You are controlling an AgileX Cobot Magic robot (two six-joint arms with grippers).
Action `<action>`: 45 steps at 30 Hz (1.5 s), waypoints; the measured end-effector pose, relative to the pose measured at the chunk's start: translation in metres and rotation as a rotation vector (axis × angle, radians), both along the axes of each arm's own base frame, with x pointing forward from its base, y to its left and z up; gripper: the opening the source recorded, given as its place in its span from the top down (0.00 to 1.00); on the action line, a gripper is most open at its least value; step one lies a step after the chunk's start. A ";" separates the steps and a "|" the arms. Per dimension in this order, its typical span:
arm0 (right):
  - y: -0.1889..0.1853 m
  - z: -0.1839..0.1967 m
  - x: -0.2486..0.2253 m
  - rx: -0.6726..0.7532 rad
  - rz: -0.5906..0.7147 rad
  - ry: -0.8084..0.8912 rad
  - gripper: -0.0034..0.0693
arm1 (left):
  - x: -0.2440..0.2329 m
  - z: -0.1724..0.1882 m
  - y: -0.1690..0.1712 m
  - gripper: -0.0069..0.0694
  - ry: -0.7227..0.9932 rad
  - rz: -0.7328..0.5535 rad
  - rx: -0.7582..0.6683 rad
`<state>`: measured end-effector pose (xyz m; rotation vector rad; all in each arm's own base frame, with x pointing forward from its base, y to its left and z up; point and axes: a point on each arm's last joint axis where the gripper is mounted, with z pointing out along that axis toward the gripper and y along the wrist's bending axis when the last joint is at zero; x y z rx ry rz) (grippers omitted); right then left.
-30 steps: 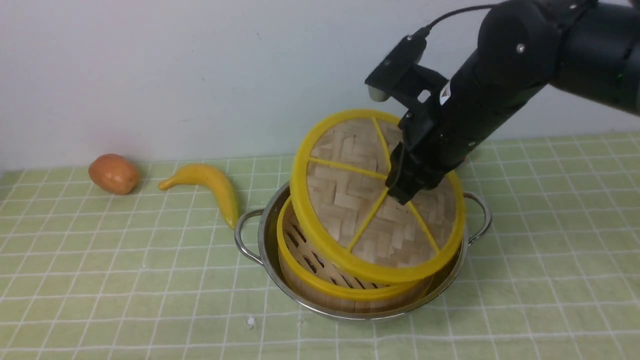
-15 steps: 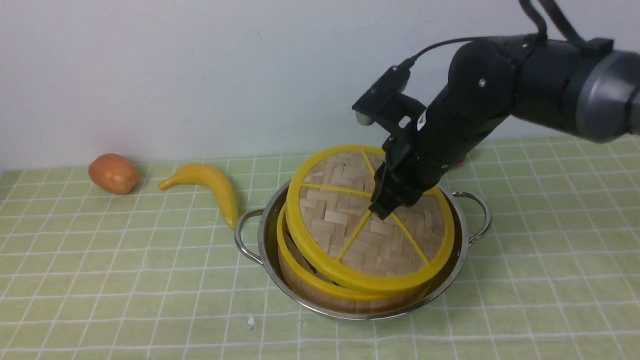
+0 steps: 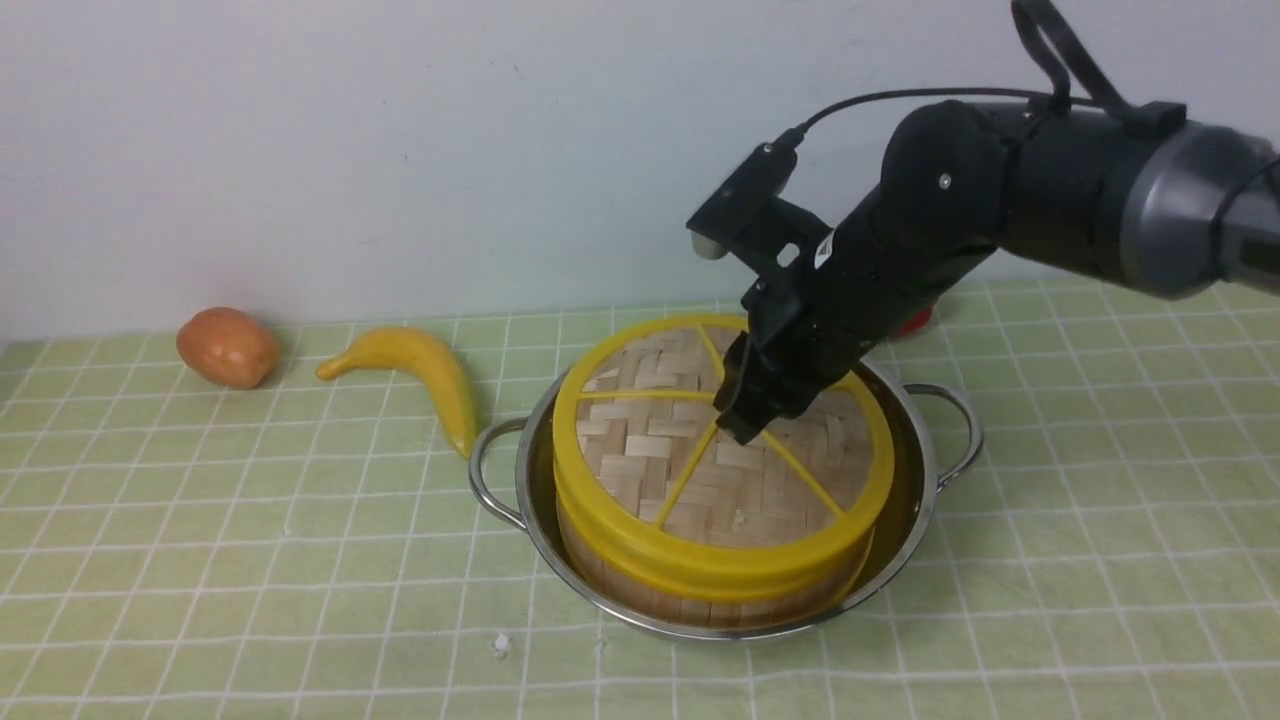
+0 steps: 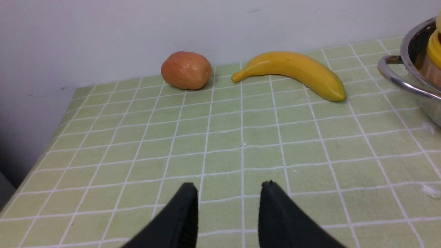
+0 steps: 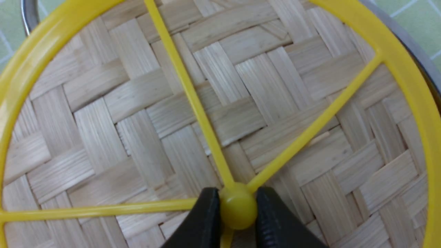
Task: Place the steamer in the pot on the green tablecloth, and put the lid on the steamer.
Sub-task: 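Place the bamboo steamer lid onto the steamer basket in the pot with the right gripper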
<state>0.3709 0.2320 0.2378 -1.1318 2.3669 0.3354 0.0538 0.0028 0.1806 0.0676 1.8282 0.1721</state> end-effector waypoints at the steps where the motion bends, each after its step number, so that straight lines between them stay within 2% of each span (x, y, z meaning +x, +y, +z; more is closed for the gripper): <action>1: 0.000 -0.002 0.001 -0.001 0.001 0.003 0.75 | 0.000 0.000 0.000 0.59 0.000 0.000 0.000; 15: 0.002 -0.008 0.003 -0.010 0.027 -0.003 0.75 | 0.000 0.000 0.000 0.59 0.000 0.000 0.001; 17: 0.002 -0.003 0.003 -0.004 0.027 -0.014 0.68 | 0.000 0.000 0.000 0.59 0.000 0.000 0.001; 18: 0.001 0.001 0.002 0.001 0.027 -0.025 0.58 | 0.000 0.000 0.000 0.59 0.000 0.000 0.001; 20: 0.000 0.011 -0.001 0.007 0.030 -0.043 0.44 | 0.000 0.000 0.000 0.59 0.000 0.000 0.001; 23: -0.007 0.043 -0.011 0.037 0.004 -0.091 0.21 | 0.000 0.000 0.000 0.59 0.000 0.000 0.001; 25: -0.011 0.056 -0.015 0.044 -0.007 -0.112 0.16 | 0.000 0.000 0.000 0.59 0.000 0.000 0.001; 28: -0.026 0.103 -0.034 0.068 -0.051 -0.214 0.12 | 0.000 0.000 0.000 0.59 0.000 0.000 0.001; 30: -0.040 0.134 -0.048 0.085 -0.102 -0.290 0.15 | 0.000 0.000 0.000 0.59 0.000 0.000 0.001; 32: -0.053 0.160 -0.063 0.102 -0.160 -0.355 0.24 | 0.000 0.000 0.000 0.59 0.000 0.000 0.001; 33: -0.054 0.160 -0.063 0.100 -0.166 -0.356 0.24 | 0.000 0.000 0.000 0.59 0.000 0.000 0.001; 34: -0.066 0.181 -0.076 0.118 -0.221 -0.405 0.37 | 0.000 0.000 0.000 0.59 0.000 0.000 0.001; 37: -0.085 0.207 -0.098 0.149 -0.318 -0.448 0.72 | 0.000 0.000 0.000 0.59 0.000 0.000 0.001; 39: -0.097 0.223 -0.113 0.192 -0.383 -0.471 0.91 | 0.000 0.000 0.000 0.59 0.000 0.000 0.001; 41: -0.104 0.233 -0.123 0.229 -0.423 -0.489 0.96 | 0.000 0.000 0.000 0.59 0.000 0.000 0.001; 45: -0.112 0.244 -0.135 0.294 -0.473 -0.492 0.97 | 0.000 0.000 0.000 0.59 0.000 0.000 0.001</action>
